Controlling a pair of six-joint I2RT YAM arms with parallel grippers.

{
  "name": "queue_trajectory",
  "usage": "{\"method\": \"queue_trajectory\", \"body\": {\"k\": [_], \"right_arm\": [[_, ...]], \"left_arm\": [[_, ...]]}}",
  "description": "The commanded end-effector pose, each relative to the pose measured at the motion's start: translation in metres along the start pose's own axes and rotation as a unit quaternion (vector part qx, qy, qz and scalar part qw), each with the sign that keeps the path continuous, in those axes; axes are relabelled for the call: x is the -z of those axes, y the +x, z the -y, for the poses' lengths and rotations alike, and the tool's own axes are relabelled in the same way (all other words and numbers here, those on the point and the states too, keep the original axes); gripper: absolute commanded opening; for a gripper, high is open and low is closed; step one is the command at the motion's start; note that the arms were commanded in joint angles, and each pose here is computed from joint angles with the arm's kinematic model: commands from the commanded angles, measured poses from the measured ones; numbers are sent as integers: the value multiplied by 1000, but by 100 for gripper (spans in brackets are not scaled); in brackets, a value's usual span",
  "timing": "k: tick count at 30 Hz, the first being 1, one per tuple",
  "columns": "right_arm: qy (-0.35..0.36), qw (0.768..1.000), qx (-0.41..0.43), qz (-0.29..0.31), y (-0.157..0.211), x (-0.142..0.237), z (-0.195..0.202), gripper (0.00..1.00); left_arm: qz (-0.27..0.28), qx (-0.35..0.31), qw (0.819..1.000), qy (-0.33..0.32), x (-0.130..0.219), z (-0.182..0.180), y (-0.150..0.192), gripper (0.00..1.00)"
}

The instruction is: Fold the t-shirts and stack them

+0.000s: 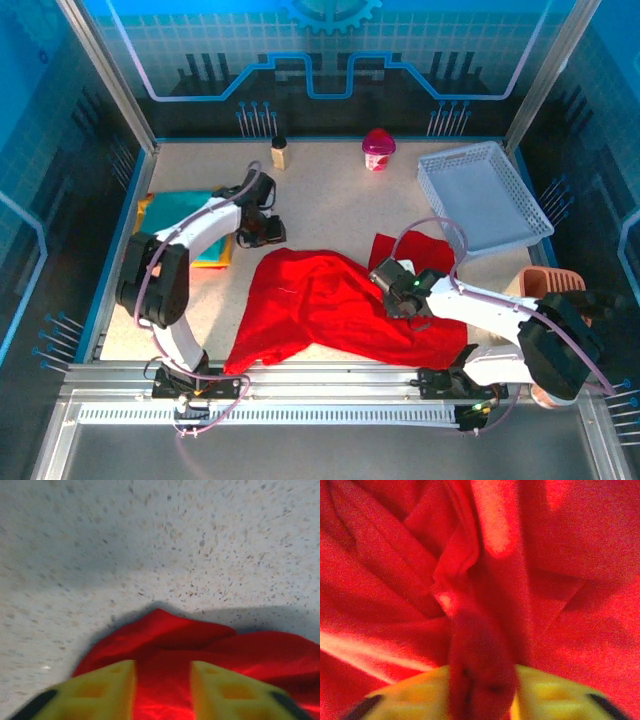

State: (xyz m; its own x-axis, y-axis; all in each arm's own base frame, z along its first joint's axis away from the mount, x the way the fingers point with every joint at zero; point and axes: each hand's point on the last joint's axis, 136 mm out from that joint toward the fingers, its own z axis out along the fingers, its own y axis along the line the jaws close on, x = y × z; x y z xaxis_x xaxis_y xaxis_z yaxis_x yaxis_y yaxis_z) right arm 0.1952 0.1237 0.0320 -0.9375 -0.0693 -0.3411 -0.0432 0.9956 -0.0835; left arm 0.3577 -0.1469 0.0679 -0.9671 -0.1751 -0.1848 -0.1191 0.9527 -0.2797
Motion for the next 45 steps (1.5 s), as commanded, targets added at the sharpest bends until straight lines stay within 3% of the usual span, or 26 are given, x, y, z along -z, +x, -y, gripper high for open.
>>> {"method": "queue_trajectory", "body": {"k": [1,3,7,12,16,21,26,32,40,42,45], "right_arm": [[0,1000,-14,14,-9,11,-3,58],[-14,999,-9,37,-23,24,-8,75],[-45,996,-1,72,-51,45,-17,95],[-64,995,-34,66,-91,45,-10,97],[-47,995,-34,77,-137,39,-6,90],[-45,998,-10,38,-176,1,-16,75],[-25,1000,8,-12,-186,-43,-30,54],[3,999,5,-34,-188,-73,-28,45],[18,998,-21,-55,-182,-92,-13,34],[22,998,-22,-58,-181,-94,-10,22],[17,998,-27,-56,-182,-94,-9,6]], "left_arm": [[-1,-26,999,35,0,35,-1,50],[-5,-37,998,41,-4,47,0,53],[-15,-59,997,56,-8,67,1,54],[-26,-90,994,51,-17,81,11,52],[-44,-84,994,46,-27,78,24,39],[-41,-81,995,45,-26,79,44,25],[-31,-84,996,29,-19,80,65,9],[-29,-80,996,19,-17,74,83,0],[-19,-64,998,14,-20,63,112,0],[-16,-57,998,11,-22,60,115,0],[-1,-56,998,19,-16,66,108,36]]}}
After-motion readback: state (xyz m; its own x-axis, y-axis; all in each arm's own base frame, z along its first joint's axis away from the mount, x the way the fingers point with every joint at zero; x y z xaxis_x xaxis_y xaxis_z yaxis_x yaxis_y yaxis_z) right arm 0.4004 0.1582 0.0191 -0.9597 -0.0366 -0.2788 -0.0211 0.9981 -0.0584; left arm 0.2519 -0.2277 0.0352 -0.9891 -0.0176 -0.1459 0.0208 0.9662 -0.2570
